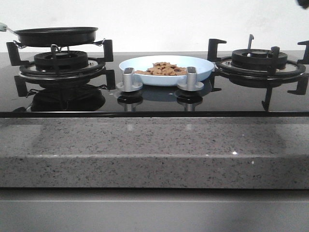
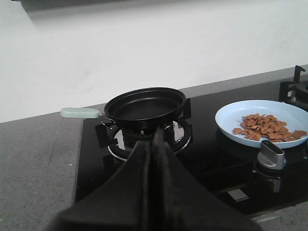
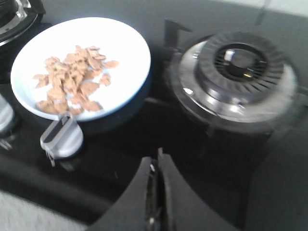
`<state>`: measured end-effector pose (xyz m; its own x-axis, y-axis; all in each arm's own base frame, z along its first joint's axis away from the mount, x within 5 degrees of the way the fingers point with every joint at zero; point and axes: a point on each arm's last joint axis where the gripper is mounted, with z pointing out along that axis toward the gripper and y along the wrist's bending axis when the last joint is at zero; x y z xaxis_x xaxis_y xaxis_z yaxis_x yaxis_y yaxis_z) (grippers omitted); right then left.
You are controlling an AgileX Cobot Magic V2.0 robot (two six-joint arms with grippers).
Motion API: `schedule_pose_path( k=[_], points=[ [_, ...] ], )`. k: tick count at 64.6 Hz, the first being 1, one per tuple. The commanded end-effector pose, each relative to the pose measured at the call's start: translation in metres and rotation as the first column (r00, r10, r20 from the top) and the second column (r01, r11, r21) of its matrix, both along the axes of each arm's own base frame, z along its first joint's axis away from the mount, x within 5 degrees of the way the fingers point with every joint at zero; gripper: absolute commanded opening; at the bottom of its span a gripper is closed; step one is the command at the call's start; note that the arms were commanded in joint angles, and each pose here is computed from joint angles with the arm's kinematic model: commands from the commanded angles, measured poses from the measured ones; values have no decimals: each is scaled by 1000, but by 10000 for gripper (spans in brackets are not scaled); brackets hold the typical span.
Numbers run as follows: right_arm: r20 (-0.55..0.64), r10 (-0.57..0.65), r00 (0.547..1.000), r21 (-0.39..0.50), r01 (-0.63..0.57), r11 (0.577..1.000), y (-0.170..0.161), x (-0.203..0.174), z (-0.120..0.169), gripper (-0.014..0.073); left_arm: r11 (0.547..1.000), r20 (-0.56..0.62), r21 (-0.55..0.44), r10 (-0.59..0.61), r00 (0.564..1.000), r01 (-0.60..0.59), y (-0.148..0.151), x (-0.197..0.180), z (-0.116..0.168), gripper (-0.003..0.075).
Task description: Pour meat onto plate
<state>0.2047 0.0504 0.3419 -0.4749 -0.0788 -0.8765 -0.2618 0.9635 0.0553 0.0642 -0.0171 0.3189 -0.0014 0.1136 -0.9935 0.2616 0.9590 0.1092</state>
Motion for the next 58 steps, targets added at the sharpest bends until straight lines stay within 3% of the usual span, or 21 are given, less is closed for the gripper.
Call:
schedule_pose_path(
  k=[1,26,36,58],
  points=[
    [185,-19,983,6,19,1000,-8,-25,7,-69,999,97,-39,-9,995,12,0,-1,16,-20],
    [364,-41,930,51,24,998,-28,-116,-41,-69,999,97,-39,-9,995,12,0,-1,16,-20],
    [427,-52,903,68,25,997,-31,-125,-41,-69,999,97,-39,-9,995,12,0,-1,16,-20],
    [436,-55,898,71,26,997,-31,-125,-41,-69,999,97,-39,-9,995,12,0,-1,16,-20]
  ],
)
